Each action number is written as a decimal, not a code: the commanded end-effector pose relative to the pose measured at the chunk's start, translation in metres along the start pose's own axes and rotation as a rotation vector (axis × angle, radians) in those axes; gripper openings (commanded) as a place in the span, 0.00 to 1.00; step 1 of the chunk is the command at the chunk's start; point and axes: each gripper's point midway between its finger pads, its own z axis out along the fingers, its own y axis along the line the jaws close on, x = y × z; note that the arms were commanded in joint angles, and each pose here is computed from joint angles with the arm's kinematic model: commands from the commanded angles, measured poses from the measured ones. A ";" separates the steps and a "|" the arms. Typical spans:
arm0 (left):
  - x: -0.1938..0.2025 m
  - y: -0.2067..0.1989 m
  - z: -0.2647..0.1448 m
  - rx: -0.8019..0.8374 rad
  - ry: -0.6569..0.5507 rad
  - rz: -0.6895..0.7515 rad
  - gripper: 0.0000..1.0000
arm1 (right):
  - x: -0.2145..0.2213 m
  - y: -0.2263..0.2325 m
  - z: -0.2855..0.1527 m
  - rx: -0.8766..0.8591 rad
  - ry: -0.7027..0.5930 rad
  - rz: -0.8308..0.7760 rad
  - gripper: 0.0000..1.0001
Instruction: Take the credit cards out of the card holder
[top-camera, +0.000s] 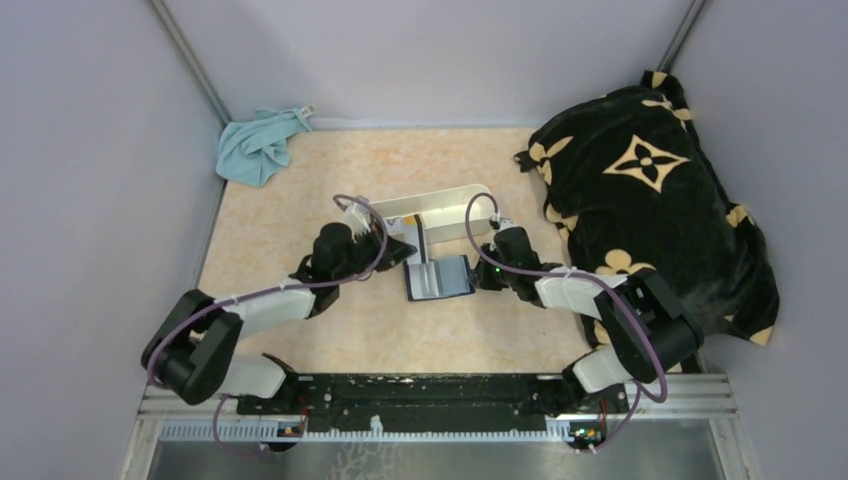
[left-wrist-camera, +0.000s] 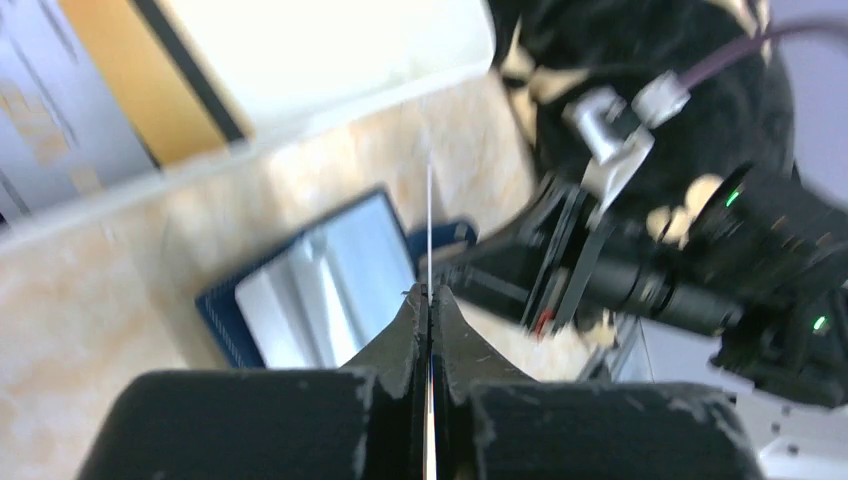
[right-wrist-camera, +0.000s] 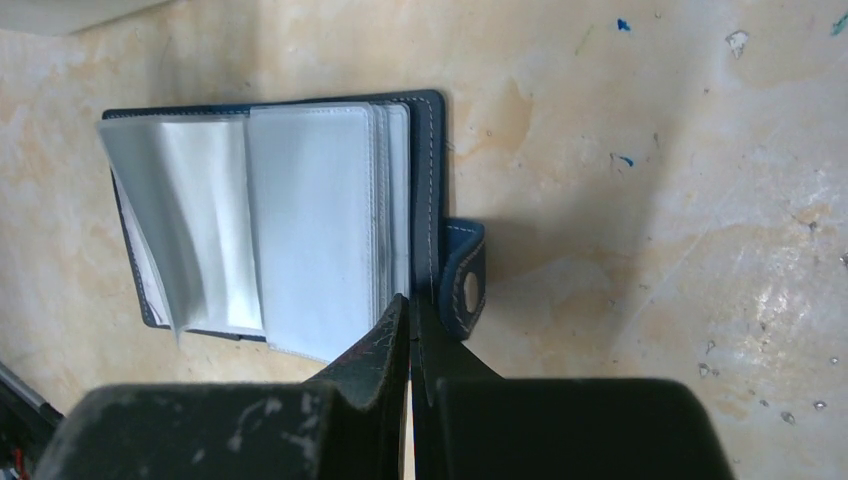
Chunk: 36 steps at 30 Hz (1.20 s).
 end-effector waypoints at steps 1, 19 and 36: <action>-0.057 0.006 -0.004 -0.206 -0.100 0.075 0.00 | 0.003 -0.004 -0.008 0.013 0.007 -0.026 0.00; -0.137 0.061 -0.018 -0.754 -0.044 0.063 0.00 | 0.015 -0.015 -0.002 0.038 0.027 -0.028 0.00; -0.126 0.085 0.000 -0.787 0.013 0.064 0.00 | 0.019 -0.018 0.002 0.043 0.039 -0.029 0.00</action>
